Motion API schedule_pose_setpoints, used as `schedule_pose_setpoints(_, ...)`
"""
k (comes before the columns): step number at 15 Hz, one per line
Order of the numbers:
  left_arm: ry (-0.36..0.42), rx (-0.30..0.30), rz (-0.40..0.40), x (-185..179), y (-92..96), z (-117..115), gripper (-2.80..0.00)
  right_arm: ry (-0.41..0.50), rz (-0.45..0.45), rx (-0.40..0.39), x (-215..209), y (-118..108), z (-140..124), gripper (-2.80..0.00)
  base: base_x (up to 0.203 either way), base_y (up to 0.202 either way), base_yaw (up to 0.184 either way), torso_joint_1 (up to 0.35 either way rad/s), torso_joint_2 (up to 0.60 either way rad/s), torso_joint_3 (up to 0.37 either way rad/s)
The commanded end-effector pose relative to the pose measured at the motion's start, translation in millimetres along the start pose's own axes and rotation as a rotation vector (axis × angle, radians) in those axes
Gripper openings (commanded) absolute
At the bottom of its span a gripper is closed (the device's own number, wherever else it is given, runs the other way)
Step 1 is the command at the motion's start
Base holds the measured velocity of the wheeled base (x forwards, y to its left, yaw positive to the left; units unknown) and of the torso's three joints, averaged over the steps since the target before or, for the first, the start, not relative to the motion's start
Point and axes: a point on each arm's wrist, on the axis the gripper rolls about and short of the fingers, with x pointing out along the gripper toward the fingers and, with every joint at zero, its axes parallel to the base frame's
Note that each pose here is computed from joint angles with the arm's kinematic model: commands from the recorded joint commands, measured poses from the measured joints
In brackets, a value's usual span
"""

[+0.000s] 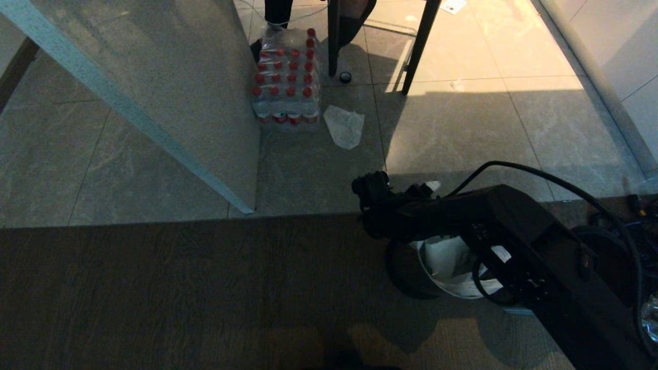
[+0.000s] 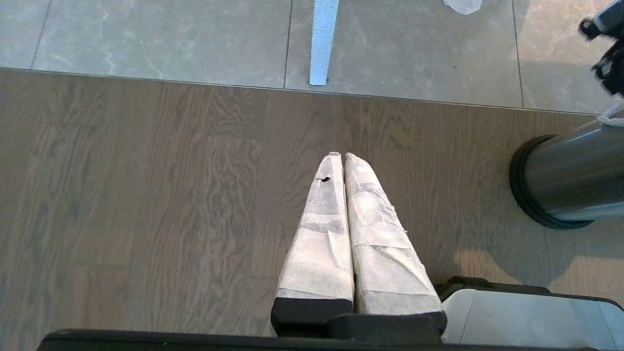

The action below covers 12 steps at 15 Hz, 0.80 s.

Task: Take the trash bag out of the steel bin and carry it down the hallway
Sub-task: Pick up the trash bag

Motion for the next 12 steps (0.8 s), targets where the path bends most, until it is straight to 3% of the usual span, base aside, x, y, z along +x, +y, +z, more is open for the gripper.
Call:
schedule_pose_setpoints(1, -0.001, 0.0, 0.003, 0, 0.0, 0, -2.8, -0.003, -0.01, 0.028, -4, -16, 5, 0.0, 0.0, 0.0, 0.0, 0.0, 0.0, 0.0)
schedule_pose_setpoints(6, -0.001, 0.0, 0.001, 0, 0.0, 0, -2.8, -0.082, 0.056, -0.113, -61, 6, -24, 0.0, 0.0, 0.0, 0.0, 0.0, 0.0, 0.0)
schedule_pose_setpoints(8, -0.001, 0.0, 0.001, 0, 0.0, 0, -2.8, -0.115, 0.071, -0.135, -81, 8, -34, 0.0, 0.0, 0.0, 0.0, 0.0, 0.0, 0.0)
schedule_pose_setpoints(12, -0.001, 0.0, 0.001, 0, 0.0, 0, -2.8, -0.112, 0.061, -0.207, -87, 15, -64, 0.0, 0.0, 0.0, 0.0, 0.0, 0.0, 0.0)
